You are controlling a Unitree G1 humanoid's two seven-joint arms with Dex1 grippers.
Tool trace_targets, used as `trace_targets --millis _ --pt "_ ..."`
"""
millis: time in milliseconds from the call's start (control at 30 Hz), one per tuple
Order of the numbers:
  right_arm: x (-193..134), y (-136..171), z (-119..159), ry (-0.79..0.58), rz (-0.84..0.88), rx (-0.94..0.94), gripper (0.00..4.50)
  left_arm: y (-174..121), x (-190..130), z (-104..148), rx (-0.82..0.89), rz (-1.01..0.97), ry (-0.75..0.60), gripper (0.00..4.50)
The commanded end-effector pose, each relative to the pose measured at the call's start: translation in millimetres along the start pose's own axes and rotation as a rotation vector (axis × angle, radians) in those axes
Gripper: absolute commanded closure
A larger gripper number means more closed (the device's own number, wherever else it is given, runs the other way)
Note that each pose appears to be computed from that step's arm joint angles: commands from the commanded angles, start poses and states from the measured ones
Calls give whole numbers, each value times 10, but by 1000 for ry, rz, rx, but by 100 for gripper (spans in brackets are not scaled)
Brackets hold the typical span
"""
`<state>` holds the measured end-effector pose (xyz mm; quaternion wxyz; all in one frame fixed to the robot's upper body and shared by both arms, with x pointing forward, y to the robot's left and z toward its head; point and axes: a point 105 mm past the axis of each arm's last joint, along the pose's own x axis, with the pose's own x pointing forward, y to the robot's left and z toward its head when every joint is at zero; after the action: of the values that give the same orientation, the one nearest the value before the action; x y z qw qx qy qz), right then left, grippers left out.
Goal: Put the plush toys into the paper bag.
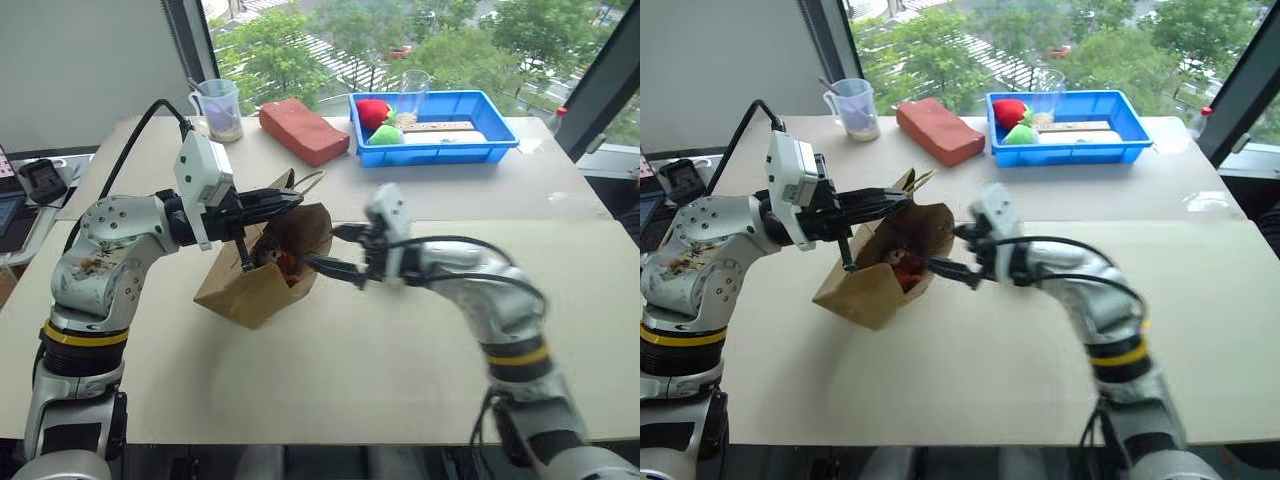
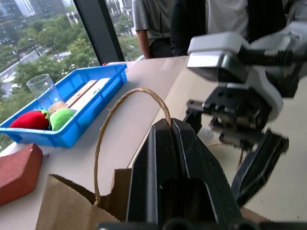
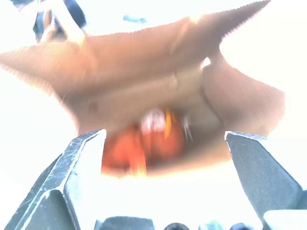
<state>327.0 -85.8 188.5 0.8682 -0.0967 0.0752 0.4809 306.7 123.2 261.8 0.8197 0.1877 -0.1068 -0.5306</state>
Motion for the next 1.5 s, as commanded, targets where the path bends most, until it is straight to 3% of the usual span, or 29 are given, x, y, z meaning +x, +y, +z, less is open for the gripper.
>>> trace_targets --millis 33,200,333,500,633,800,900,967,1167,1300,1500 --pt "-295 -356 54 7 -160 -52 3 22 -58 95 28 2 -15 450" --pt "-367 -740 -165 44 -314 -9 3 31 -61 97 34 2 -10 450" --pt "-324 -768 -469 130 -296 14 3 24 -58 92 40 -4 -2 450" --pt "-236 -796 -650 168 -306 59 3 21 -44 93 44 -7 0 450" --pt "-228 -799 -703 168 -305 67 112 5 1 95 43 -9 -11 450" --pt "-262 -789 -656 141 -305 70 283 -38 158 98 28 -33 -52 450" --pt "-307 -748 -487 91 -292 59 394 -40 222 110 20 -46 -71 450" --pt "-357 -725 -300 44 -284 48 443 -48 251 107 16 -64 -76 450" --pt "-504 -586 168 -21 -231 -24 449 -37 367 119 12 -106 -99 450" --pt "-324 -327 383 -74 -143 -15 449 -42 455 126 12 -133 -119 450" --pt "119 79 387 -86 -18 18 449 -33 523 111 17 -144 -132 450"
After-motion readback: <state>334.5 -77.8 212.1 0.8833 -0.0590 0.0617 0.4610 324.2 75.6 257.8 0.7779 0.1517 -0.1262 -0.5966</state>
